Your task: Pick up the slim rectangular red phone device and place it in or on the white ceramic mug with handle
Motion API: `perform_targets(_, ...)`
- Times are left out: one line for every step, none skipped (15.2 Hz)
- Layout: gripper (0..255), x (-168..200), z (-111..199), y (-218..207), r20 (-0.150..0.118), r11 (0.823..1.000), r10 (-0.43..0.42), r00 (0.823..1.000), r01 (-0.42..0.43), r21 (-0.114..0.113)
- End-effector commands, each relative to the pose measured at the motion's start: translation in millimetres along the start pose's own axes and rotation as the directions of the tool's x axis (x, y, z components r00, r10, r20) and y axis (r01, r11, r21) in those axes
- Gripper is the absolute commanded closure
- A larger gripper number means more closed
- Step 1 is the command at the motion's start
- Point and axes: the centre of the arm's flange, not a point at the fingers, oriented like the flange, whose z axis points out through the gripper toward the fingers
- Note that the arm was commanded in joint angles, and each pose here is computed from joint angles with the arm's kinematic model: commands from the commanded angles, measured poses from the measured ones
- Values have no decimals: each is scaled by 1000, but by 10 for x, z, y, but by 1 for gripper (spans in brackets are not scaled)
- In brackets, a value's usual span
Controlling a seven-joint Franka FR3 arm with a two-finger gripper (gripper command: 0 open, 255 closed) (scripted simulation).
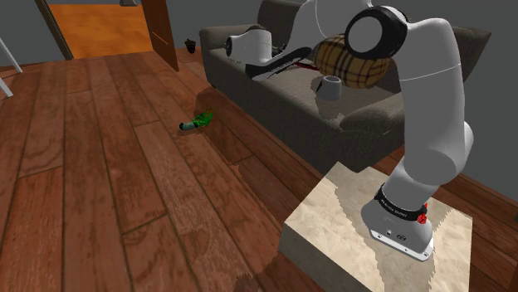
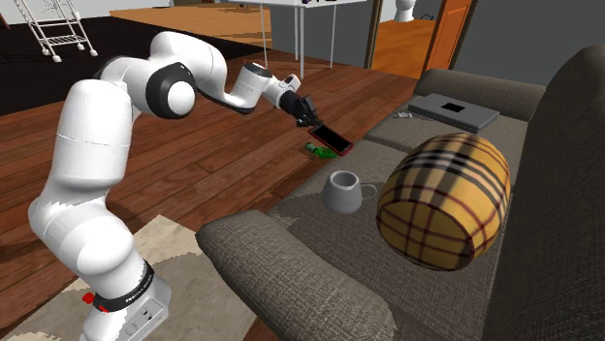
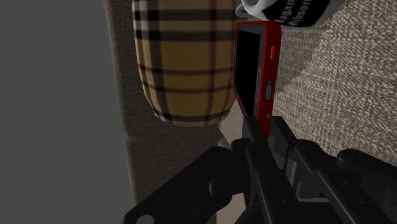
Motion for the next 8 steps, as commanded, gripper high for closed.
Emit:
perform_targets(255, -11, -26, 79, 0, 1000, 0, 1000, 0, 0)
perform_targets(255, -75, 83, 114, 0, 1000, 0, 1000, 0, 0)
perform_targets(255, -140, 193, 149, 0, 1000, 0, 1000, 0, 0)
perform_targets(255, -206, 302, 184, 0, 1000, 0, 1000, 0, 0)
perform_targets(255, -271, 412, 219, 0, 1000, 0, 1000, 0, 0)
perform_targets(255, -336, 521, 255, 0, 1000, 0, 1000, 0, 0)
perform_targets(255, -401, 630, 290, 0, 1000, 0, 1000, 0, 0)
perform_targets(255, -466, 740, 325, 0, 1000, 0, 1000, 0, 0)
